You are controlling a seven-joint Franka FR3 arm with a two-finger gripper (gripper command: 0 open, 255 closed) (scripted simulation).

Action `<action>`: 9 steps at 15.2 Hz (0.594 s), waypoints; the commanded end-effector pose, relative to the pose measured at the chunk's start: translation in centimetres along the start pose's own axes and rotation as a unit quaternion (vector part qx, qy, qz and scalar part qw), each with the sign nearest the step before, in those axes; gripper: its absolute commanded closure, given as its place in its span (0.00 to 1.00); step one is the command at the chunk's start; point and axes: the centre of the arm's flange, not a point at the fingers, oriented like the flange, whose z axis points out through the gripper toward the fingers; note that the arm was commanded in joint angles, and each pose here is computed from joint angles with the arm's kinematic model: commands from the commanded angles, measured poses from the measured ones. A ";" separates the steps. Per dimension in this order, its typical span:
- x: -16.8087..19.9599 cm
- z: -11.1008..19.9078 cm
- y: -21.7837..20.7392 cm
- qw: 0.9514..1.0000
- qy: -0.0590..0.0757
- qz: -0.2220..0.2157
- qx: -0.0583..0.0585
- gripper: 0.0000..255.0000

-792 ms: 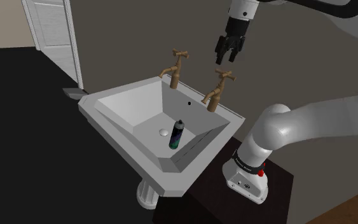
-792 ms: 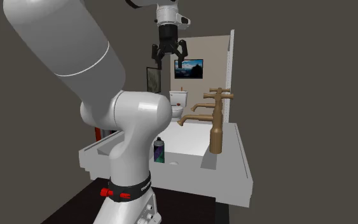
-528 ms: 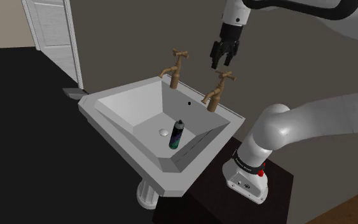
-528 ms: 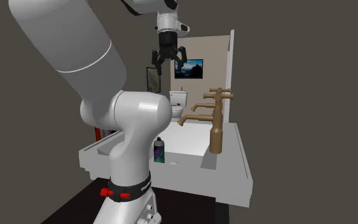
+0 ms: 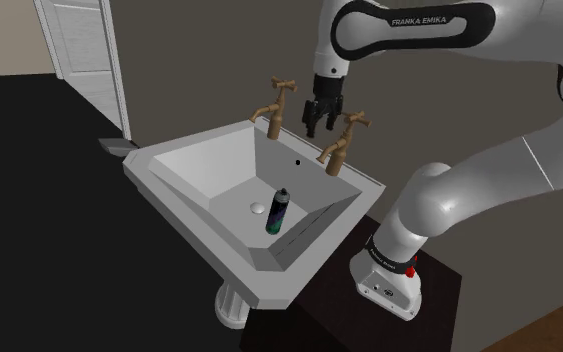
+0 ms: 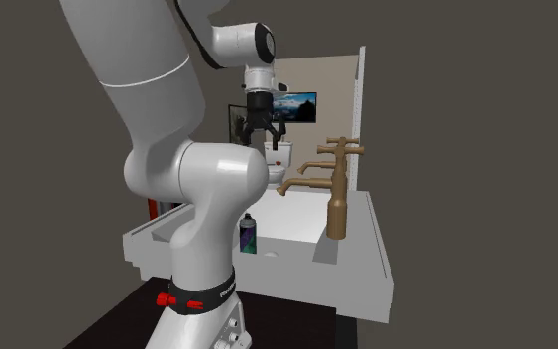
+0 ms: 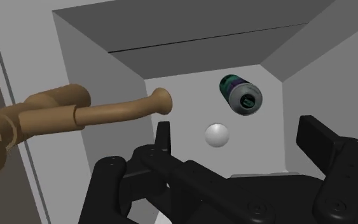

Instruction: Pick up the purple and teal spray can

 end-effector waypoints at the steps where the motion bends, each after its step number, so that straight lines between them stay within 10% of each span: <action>1: 1.4 2.2 -0.8 1.000 -0.011 -0.007 -0.002 0.00; 9: 6.4 11.7 -4.5 0.998 -0.057 -0.036 -0.010 0.00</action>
